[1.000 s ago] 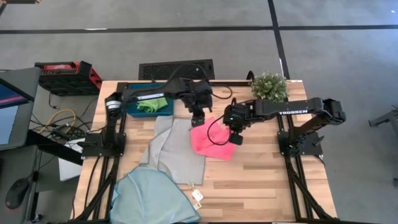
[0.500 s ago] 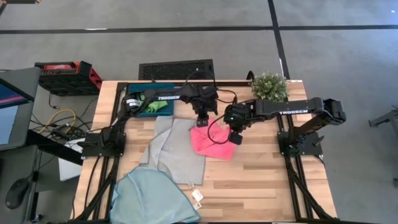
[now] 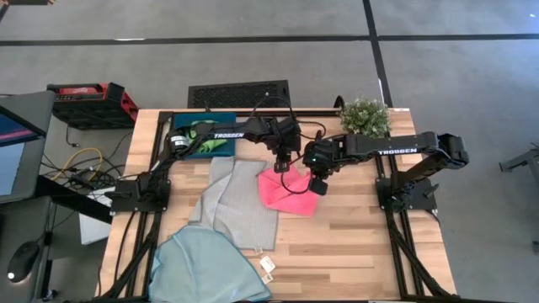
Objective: Fold microfiber towels
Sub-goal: Fold the pink cloth
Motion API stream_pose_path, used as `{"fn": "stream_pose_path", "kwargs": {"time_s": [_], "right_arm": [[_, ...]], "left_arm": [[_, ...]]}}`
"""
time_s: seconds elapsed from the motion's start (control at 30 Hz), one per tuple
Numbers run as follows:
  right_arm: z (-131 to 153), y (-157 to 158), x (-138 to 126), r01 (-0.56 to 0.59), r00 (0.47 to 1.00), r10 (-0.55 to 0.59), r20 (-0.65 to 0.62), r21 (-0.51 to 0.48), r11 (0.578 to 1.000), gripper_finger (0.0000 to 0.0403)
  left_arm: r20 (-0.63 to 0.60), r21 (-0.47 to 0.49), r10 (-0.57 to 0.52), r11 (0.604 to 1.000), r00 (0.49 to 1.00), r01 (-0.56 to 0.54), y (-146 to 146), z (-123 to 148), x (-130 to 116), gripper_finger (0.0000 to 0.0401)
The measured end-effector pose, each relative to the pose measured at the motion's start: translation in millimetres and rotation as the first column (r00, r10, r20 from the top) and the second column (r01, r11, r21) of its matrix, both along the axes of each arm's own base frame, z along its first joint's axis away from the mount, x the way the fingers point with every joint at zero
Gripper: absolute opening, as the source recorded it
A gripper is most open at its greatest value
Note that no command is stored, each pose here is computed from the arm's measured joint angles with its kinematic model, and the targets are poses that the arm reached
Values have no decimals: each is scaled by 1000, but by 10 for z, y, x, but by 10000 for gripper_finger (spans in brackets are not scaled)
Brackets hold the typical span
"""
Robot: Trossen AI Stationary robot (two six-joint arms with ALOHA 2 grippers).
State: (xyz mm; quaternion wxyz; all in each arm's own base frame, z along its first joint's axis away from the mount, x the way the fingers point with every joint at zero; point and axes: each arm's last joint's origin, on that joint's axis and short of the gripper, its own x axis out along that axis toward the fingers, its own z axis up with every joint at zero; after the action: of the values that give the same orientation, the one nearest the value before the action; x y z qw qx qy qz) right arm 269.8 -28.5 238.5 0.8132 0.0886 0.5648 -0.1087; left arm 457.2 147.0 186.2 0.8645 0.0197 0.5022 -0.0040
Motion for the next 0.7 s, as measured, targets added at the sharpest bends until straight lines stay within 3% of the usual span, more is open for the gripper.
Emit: {"fn": "stream_pose_path", "kwargs": {"time_s": [0.27,0.7], "right_arm": [[-1,1,-3,0,1000,0,-3,1,1000,1],[-5,2,-12,2,1000,-2,-13,4,1000,1]], "left_arm": [[-74,6,45,999,996,-45,-34,-256,36,142],[-122,117,44,993,992,-30,-35,-374,53,142]]}}
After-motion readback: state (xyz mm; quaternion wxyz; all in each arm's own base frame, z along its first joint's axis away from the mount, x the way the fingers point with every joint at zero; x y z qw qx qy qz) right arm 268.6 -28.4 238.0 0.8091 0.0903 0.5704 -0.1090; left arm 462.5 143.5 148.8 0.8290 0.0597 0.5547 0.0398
